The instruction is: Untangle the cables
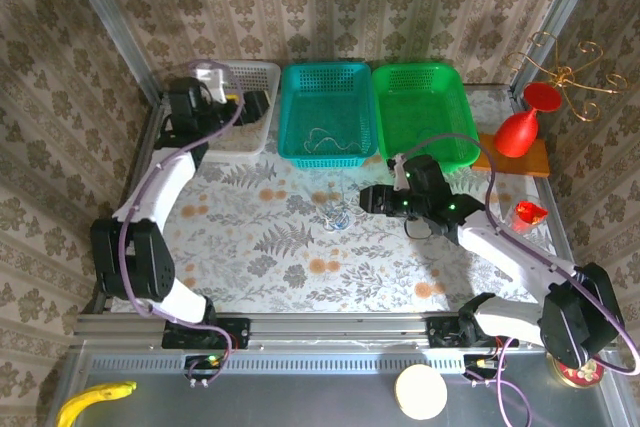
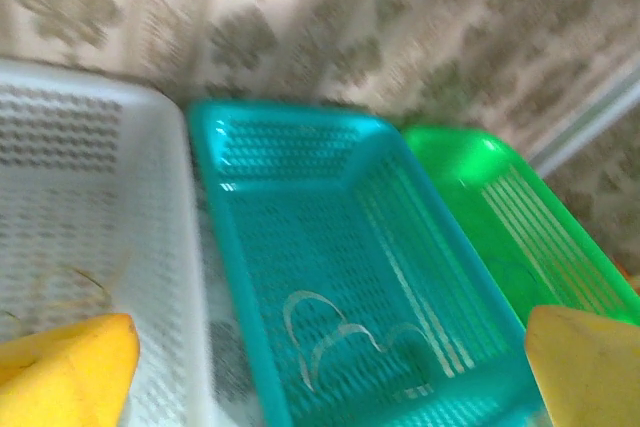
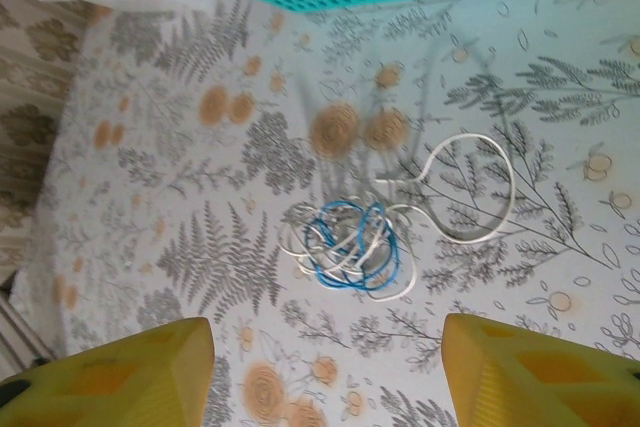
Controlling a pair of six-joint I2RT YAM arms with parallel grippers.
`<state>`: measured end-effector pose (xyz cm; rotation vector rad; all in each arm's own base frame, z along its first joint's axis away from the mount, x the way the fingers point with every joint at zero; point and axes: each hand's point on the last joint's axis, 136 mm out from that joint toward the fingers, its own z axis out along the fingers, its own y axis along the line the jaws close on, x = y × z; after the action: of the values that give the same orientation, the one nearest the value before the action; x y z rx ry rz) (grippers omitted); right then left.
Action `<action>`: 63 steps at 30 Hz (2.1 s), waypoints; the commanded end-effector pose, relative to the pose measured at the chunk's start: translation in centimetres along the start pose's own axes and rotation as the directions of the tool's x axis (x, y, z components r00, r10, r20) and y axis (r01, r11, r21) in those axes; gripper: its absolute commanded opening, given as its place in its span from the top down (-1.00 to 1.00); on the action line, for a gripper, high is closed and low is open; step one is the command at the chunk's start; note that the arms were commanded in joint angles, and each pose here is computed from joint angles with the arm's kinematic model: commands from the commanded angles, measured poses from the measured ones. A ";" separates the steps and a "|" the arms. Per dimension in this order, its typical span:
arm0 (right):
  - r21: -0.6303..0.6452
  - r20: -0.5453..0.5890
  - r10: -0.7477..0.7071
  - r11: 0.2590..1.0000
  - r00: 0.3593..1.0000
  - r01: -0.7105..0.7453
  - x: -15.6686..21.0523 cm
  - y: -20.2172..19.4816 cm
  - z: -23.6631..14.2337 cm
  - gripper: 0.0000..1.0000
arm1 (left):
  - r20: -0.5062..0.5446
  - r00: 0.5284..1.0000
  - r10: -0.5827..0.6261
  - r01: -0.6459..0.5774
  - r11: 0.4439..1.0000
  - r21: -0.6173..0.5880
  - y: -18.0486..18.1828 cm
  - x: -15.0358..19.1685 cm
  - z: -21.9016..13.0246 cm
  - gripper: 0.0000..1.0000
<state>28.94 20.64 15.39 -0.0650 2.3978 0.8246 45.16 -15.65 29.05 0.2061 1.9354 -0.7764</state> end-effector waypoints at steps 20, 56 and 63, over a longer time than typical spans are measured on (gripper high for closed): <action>0.080 -0.212 -0.005 0.996 0.977 0.023 6.0 -3.5 7.6 -0.06 | -0.231 0.972 -0.047 0.046 0.999 -0.007 -9.7 18.1 -2.7 -1.00; -0.244 -0.029 -0.051 0.969 0.998 0.042 -1.8 7.8 1.2 1.00 | -0.336 0.940 -0.064 0.060 0.998 -0.022 -8.2 23.2 -1.9 -1.00; -0.263 -0.021 -0.061 0.963 0.998 0.054 -2.2 8.7 0.7 1.00 | -0.335 0.941 -0.053 0.058 0.998 0.007 -8.7 23.2 -1.7 -1.00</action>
<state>29.65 27.35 20.14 -0.2405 2.2794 1.0844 28.98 -25.02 13.24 0.2788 2.2871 -0.8041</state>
